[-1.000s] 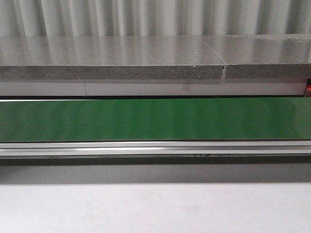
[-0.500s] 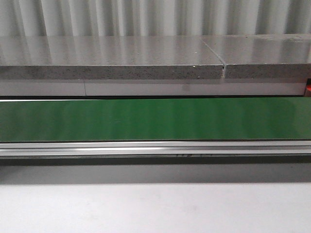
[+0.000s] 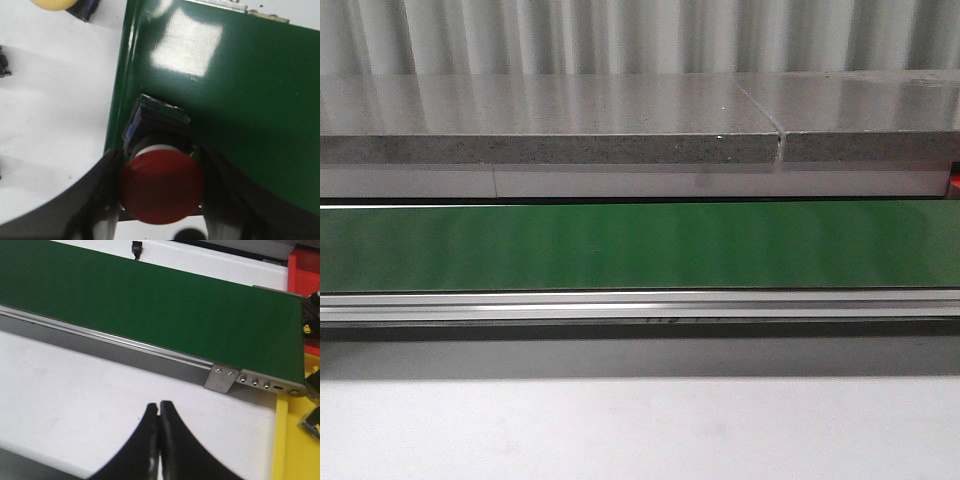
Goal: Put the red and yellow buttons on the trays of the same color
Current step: 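Lower the red button onto the belt and open the left gripper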
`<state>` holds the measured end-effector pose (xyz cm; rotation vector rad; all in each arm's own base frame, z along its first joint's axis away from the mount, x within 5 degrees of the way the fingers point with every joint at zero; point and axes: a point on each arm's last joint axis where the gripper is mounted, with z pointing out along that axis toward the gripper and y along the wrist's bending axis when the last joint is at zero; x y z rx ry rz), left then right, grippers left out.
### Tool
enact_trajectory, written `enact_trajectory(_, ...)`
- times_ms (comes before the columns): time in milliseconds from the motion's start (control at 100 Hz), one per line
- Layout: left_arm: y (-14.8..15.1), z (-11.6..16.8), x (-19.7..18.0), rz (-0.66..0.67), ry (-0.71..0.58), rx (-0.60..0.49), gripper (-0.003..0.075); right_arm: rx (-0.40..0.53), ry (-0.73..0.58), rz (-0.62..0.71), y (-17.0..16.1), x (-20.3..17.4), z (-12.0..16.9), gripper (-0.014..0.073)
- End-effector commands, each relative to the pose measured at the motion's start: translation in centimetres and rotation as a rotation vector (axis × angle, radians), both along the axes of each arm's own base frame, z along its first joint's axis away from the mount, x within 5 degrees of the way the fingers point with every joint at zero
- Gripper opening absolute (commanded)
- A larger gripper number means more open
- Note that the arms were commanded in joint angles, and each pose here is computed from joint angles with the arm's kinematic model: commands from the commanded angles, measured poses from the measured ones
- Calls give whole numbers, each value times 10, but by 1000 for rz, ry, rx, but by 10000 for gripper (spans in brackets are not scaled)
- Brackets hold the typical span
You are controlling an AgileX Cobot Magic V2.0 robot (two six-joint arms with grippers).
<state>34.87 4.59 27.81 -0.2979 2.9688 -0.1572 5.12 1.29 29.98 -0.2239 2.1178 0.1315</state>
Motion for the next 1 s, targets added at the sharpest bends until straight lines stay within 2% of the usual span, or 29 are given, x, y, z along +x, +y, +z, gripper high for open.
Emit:
enact_trajectory(0,-7,25,-3,-9,-84,-28,335,0,-78,-3,0,3,11,-67)
enact_trajectory(70,-8,25,-2,-21,-89,-40,435,0,-78,-3,0,3,11,-67)
enact_trajectory(140,-8,25,-1,-19,-99,-38,473,0,-78,-3,0,3,11,-67)
enact_trajectory(400,-4,39,6,-3,-188,-22,474,0,-78,-3,0,3,11,-67)
enact_trajectory(480,4,49,9,46,-224,-13,474,0,-78,-3,0,3,11,-67)
enact_trajectory(670,31,61,5,134,-230,63,474,0,-78,-3,0,3,11,-67)
enact_trajectory(990,85,59,-16,284,-168,85,474,0,-78,-3,0,3,11,-67)
